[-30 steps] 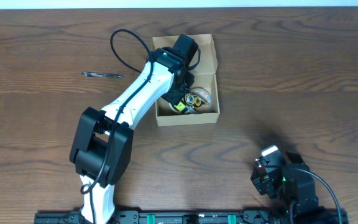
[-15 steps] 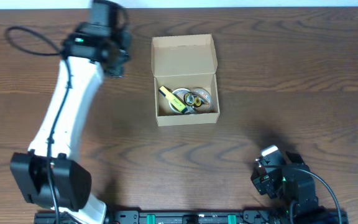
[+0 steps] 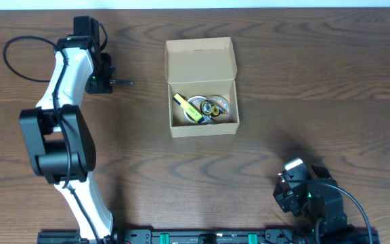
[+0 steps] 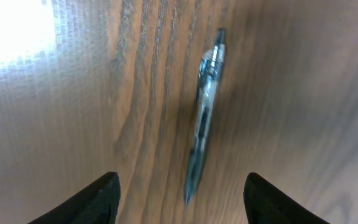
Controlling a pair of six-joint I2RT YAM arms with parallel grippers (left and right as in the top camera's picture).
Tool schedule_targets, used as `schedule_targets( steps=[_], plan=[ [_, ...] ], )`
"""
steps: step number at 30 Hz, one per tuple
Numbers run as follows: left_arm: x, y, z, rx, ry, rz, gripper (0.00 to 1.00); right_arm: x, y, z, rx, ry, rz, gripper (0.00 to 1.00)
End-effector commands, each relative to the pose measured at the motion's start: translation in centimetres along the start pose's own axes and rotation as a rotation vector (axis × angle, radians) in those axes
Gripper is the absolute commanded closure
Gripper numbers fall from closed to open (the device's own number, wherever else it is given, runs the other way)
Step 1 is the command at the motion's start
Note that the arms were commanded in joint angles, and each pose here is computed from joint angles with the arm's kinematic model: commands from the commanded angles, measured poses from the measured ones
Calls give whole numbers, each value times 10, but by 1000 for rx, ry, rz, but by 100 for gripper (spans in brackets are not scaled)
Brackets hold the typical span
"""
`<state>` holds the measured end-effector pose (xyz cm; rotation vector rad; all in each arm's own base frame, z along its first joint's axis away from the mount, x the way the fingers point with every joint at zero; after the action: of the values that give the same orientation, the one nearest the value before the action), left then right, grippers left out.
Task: Pack container
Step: 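Return the left gripper to the black pen and grasp it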
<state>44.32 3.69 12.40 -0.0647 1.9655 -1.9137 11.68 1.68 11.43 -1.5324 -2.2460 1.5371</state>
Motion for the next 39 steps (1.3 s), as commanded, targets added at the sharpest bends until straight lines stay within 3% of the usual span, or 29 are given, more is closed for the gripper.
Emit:
schedule_targets(
  steps=[1,18,39],
  plan=[
    [0,18,-3,13,-42,-27,36,0,1,2,9,-5,8,1],
    [-19,58,2,51,-3,-74,43,0,1,2,9,-6,8,1],
    [3,57,-2,40,11,-206,89,0,1,2,9,-5,8,1]
  ],
)
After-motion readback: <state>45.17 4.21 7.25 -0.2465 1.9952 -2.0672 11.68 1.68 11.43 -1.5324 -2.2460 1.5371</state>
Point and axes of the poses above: each gripper's point midway between its finger pads, its own y axis out along the fingers, its own x axis along the line the jaws close on, z = x × y, the point moved 7 cm from there along -y, back along the fingers, and after that the axes turned 14 degrees about -y, right-handed, at the moved point
